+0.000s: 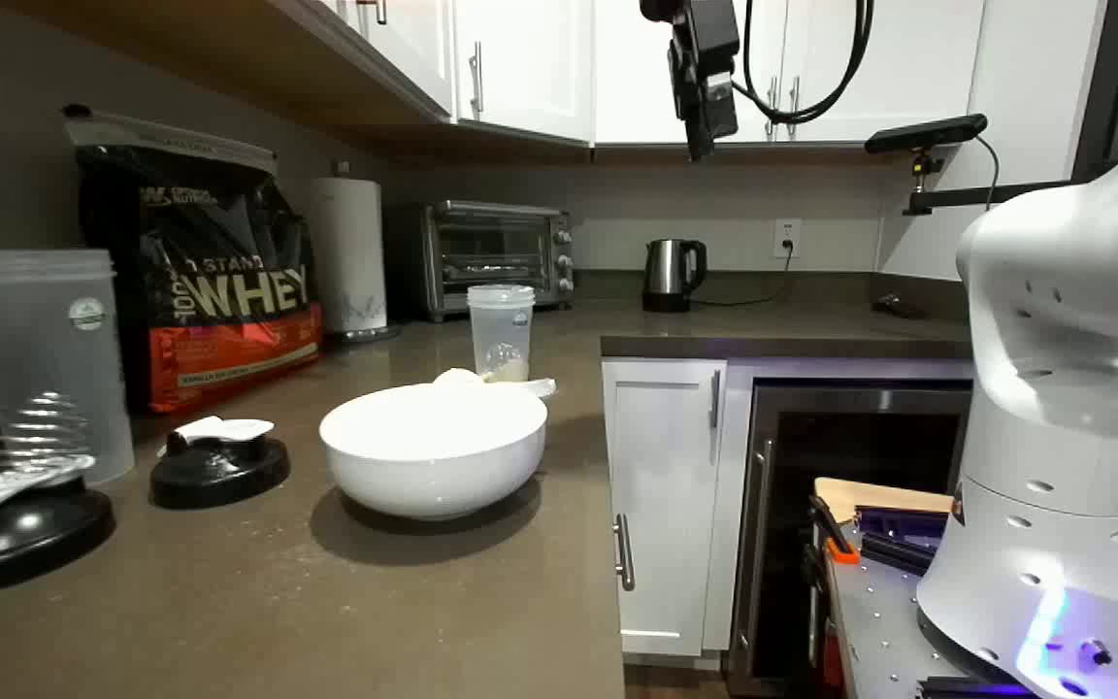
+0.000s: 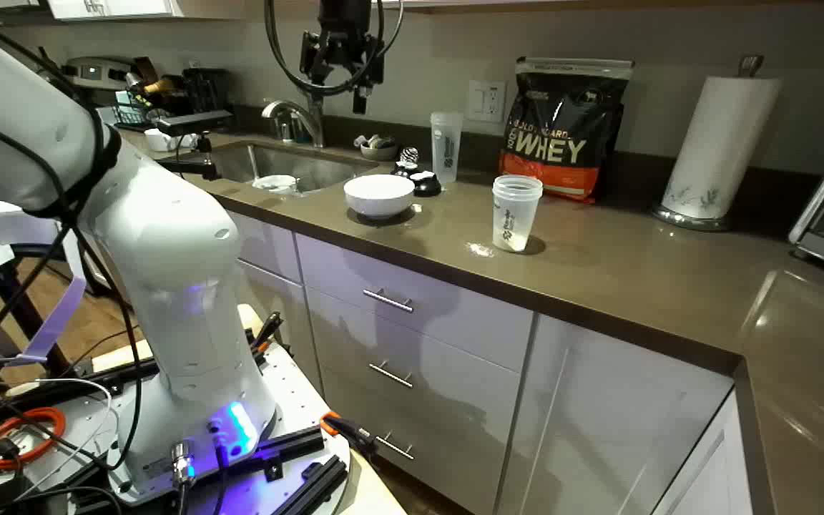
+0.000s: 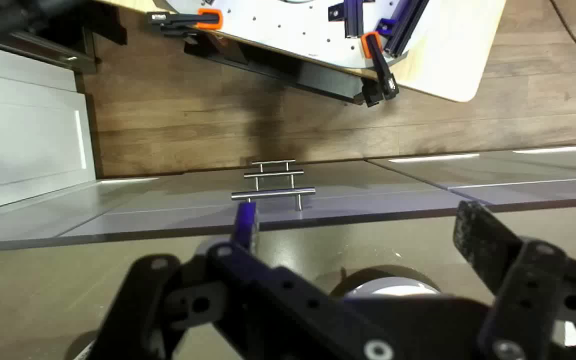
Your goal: Place the black lid on the clear bottle on the right
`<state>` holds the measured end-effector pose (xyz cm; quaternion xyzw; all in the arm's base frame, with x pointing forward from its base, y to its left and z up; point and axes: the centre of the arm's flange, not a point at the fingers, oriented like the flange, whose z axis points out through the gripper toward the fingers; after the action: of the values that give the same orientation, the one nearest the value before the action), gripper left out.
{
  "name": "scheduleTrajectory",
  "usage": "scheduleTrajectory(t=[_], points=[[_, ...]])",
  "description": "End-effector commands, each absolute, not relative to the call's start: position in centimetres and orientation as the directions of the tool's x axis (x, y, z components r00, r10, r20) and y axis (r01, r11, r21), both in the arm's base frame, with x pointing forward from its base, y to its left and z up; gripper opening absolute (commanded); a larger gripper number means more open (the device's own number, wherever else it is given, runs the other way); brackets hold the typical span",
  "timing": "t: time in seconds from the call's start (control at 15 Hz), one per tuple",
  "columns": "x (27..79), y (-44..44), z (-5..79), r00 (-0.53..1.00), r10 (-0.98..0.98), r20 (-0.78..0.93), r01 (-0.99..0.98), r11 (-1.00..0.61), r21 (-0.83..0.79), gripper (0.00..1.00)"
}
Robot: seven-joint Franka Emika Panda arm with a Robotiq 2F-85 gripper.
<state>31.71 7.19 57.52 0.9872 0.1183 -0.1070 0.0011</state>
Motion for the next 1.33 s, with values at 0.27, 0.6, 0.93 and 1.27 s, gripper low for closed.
scheduleTrajectory(t=[0.27, 0.6, 0.93, 1.27], points=[[31.7, 7.2, 57.5, 0.949, 0.233, -0.212, 0.234, -0.972, -0.023, 1.00], [31.7, 7.2, 57.5, 0.949, 0.233, -0.212, 0.234, -0.972, -0.023, 1.00], [33.1, 9.3, 56.7, 0.935, 0.278, -0.221, 0.284, -0.959, -0.004, 1.00], [35.8, 14.7, 55.3, 0.931, 0.348, -0.114, 0.358, -0.930, 0.080, 1.00]])
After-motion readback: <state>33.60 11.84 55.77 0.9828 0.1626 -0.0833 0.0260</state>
